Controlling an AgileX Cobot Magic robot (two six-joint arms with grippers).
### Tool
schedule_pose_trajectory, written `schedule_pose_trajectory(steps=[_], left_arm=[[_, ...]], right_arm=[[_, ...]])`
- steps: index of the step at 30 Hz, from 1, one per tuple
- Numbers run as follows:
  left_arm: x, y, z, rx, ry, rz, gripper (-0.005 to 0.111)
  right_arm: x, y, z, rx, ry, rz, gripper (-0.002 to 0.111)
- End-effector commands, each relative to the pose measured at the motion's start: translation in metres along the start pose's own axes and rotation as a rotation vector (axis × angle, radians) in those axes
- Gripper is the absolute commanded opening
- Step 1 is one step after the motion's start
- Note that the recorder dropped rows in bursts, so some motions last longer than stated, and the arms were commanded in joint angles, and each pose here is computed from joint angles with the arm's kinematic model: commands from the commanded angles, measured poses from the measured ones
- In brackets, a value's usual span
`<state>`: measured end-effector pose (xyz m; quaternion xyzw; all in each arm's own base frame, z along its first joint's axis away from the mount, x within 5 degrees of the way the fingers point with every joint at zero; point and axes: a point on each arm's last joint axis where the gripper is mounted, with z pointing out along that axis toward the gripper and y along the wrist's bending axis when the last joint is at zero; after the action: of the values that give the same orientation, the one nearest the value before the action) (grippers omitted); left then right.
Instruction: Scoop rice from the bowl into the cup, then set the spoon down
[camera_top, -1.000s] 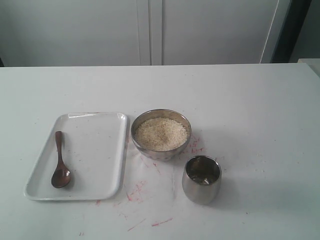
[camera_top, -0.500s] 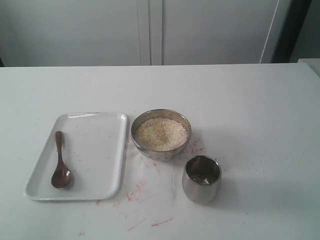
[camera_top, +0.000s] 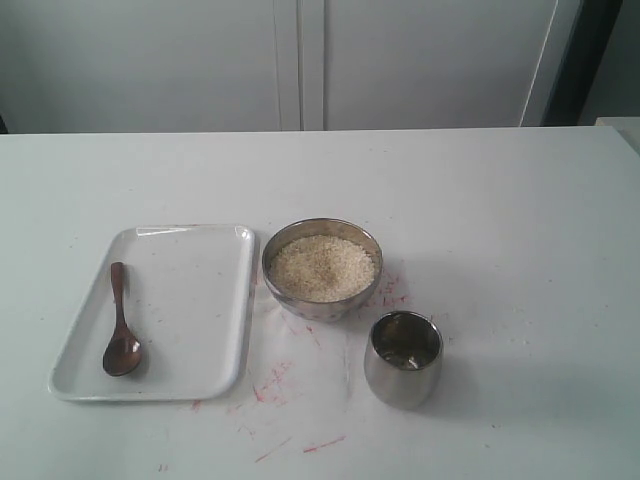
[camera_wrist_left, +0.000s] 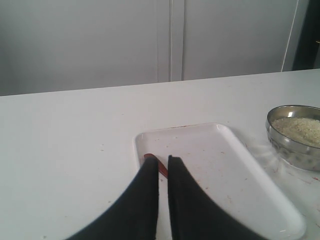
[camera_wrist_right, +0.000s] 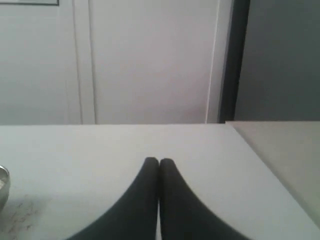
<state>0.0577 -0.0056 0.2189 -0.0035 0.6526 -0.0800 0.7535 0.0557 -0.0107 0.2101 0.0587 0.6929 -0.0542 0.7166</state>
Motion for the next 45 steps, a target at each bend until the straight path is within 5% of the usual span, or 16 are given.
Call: schedule_pose_trajectory(steps=[1, 45], left_arm=[[-0.0019, -0.0007, 0.0002, 0.01, -0.011, -0.007, 0.014], [-0.0019, -0.0007, 0.0002, 0.01, -0.011, -0.007, 0.014]], right_arm=[[0.0083, -0.0006, -0.0006, 0.006, 0.071, -0.071, 0.0], [0.0114, 0.0013, -0.0008, -0.016, 0.104, -0.082, 0.0]])
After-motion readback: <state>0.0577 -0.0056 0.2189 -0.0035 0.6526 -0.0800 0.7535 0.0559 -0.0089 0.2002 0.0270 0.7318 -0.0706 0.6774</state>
